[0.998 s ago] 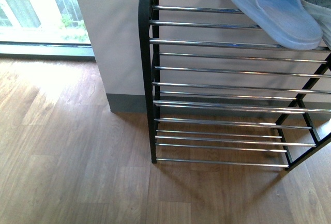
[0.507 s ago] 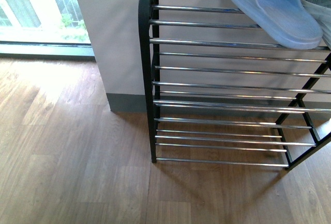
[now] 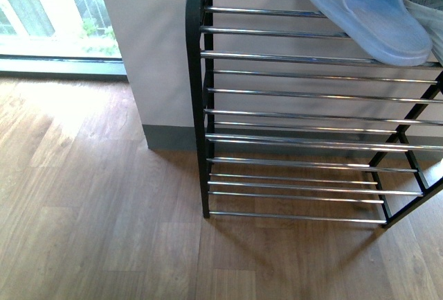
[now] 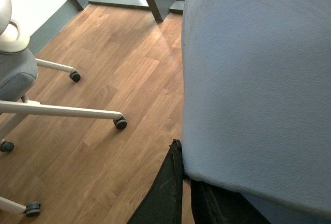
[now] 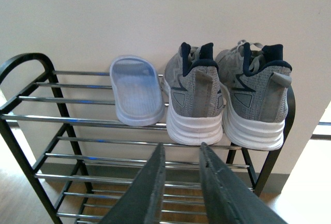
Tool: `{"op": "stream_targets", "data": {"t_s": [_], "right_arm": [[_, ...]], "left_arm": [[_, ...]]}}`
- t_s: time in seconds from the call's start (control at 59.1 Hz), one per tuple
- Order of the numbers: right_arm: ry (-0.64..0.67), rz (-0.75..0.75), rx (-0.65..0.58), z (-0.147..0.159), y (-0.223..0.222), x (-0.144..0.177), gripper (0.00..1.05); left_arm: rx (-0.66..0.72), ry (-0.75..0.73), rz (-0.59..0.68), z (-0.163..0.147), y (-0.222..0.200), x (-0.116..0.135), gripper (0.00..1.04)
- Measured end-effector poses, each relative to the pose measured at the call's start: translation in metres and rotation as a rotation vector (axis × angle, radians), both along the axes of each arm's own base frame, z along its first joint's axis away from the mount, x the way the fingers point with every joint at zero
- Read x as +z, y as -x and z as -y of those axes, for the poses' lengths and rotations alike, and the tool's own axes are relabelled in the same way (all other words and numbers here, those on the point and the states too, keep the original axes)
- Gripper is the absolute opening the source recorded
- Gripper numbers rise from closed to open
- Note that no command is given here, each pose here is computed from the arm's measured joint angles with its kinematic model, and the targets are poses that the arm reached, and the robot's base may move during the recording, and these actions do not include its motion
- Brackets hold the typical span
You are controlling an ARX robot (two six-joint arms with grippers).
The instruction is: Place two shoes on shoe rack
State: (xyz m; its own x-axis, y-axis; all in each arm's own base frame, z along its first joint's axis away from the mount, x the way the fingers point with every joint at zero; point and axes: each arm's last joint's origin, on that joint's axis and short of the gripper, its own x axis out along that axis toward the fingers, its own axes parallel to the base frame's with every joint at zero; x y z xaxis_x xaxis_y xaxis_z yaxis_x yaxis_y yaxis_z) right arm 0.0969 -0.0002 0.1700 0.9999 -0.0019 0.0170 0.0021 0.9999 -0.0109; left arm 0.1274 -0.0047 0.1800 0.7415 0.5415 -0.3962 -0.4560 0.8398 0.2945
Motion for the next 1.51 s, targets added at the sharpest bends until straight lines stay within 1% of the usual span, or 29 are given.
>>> {"op": "stream_targets", "data": {"t_s": [0.085,0.135,0.237,0.288,0.321,0.338,0.372,0.423,0.491,0.575,0.626,0.643,0.744,0.88,1.032,1.184,1.302,1.505], "right_arm": [[0.000,0.000,0.000,0.000,0.000,0.000,0.43],[0.000,0.000,0.001,0.000,0.000,0.000,0.57],[0.000,0.000,0.003,0.000,0.000,0.000,0.80],[0.000,0.000,0.002,0.000,0.000,0.000,0.93],[-0.001,0.000,0.000,0.000,0.000,0.000,0.97],[-0.001,0.001,-0.002,0.000,0.000,0.000,0.96],[-0.001,0.001,-0.005,0.000,0.000,0.000,0.95],[-0.001,0.000,-0.003,0.000,0.000,0.000,0.95],[-0.001,0.001,-0.003,0.000,0.000,0.000,0.95],[-0.001,0.000,-0.003,0.000,0.000,0.000,0.95],[-0.001,0.000,-0.003,0.000,0.000,0.000,0.95],[-0.001,0.000,-0.002,0.000,0.000,0.000,0.95],[-0.001,0.000,0.000,0.000,0.000,0.000,0.95],[-0.001,0.000,0.000,0.000,0.000,0.000,0.95],[-0.001,0.000,0.000,0.000,0.000,0.000,0.95],[-0.001,0.000,0.000,0.000,0.000,0.000,0.95],[-0.001,0.000,0.000,0.000,0.000,0.000,0.95],[-0.001,0.000,0.000,0.000,0.000,0.000,0.95]], "left_arm": [[0.000,0.000,0.000,0.000,0.000,0.000,0.02],[0.001,-0.001,-0.001,0.000,0.000,0.000,0.02],[0.003,-0.001,0.000,0.000,0.000,0.000,0.02],[0.001,-0.001,-0.001,0.000,0.000,0.000,0.02],[-0.021,0.051,0.034,0.001,-0.001,0.000,0.02],[-0.065,0.125,0.080,0.003,-0.004,0.002,0.02],[-0.138,0.222,0.142,0.011,-0.012,0.008,0.02],[-0.235,0.319,0.181,0.024,-0.027,0.021,0.02],[-0.312,0.410,0.198,0.039,-0.051,0.037,0.02],[-0.395,0.462,0.159,0.060,-0.089,0.055,0.02],[-0.422,0.469,0.133,0.072,-0.109,0.060,0.02],[-0.446,0.474,0.101,0.081,-0.125,0.061,0.02],[-0.514,0.429,-0.040,0.114,-0.185,0.051,0.02],[-0.582,0.374,-0.121,0.149,-0.235,0.048,0.02],[-0.632,0.341,-0.147,0.175,-0.270,0.051,0.02],[-0.607,0.308,-0.152,0.188,-0.301,0.050,0.02],[-0.553,0.282,-0.172,0.188,-0.323,0.043,0.02],[-0.510,0.264,-0.220,0.188,-0.346,0.028,0.02]]}}
